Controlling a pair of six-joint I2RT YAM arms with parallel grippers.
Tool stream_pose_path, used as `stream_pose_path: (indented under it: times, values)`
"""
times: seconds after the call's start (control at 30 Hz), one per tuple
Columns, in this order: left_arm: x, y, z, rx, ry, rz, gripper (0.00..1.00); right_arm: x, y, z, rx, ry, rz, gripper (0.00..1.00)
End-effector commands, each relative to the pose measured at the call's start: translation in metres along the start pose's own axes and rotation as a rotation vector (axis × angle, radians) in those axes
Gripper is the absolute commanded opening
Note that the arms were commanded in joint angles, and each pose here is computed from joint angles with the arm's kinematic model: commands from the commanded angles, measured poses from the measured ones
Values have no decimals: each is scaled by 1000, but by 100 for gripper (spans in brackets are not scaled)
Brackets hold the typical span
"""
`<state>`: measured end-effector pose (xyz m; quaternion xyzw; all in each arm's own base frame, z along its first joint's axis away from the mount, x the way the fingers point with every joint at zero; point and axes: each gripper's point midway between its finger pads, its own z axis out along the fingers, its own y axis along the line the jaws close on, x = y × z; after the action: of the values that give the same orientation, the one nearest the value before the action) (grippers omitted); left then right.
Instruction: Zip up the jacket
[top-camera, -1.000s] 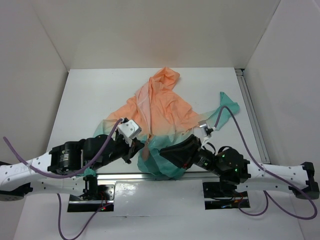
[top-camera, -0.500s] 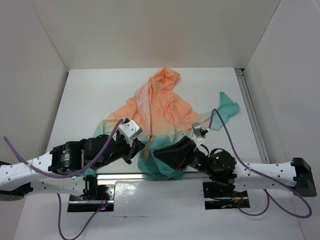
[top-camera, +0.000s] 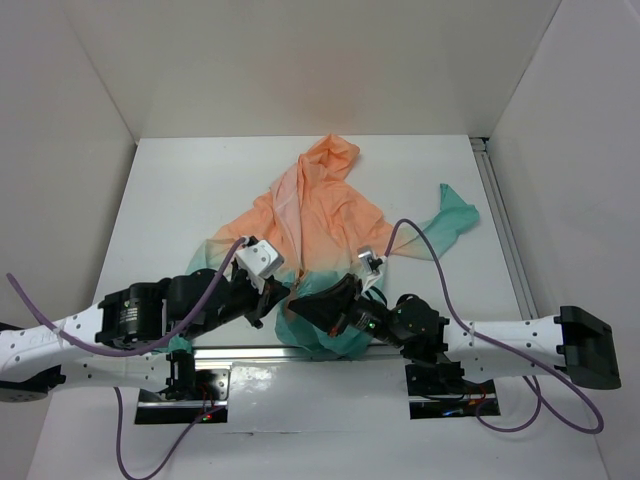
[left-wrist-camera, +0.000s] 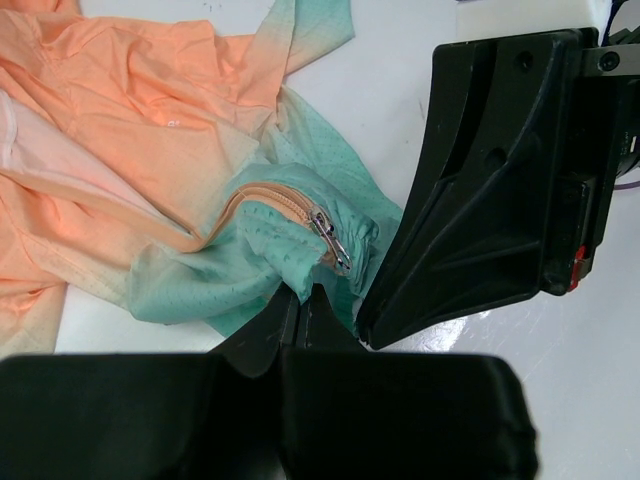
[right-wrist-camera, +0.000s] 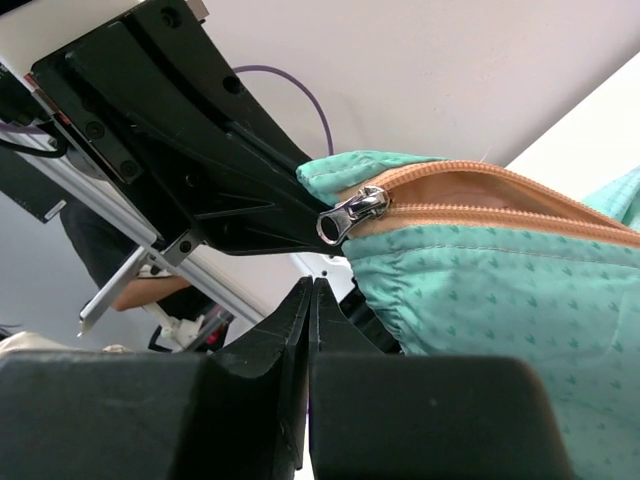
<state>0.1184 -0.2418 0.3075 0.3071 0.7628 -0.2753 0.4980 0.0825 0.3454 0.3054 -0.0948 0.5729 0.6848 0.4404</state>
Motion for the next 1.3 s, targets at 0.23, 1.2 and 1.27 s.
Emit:
stream_pose_path:
  times: [0.23, 1.2, 1.27]
  values:
    - [-13, -7, -2, 37, -57, -23, 0, -31, 15, 9, -32, -115, -29, 2]
    - [-10, -9, 3, 41, -39, -6, 0, -56, 27, 16, -29, -186, -115, 0]
    - [-9, -9, 3, 40, -39, 3, 0, -57, 27, 14, -27, -185, -124, 0]
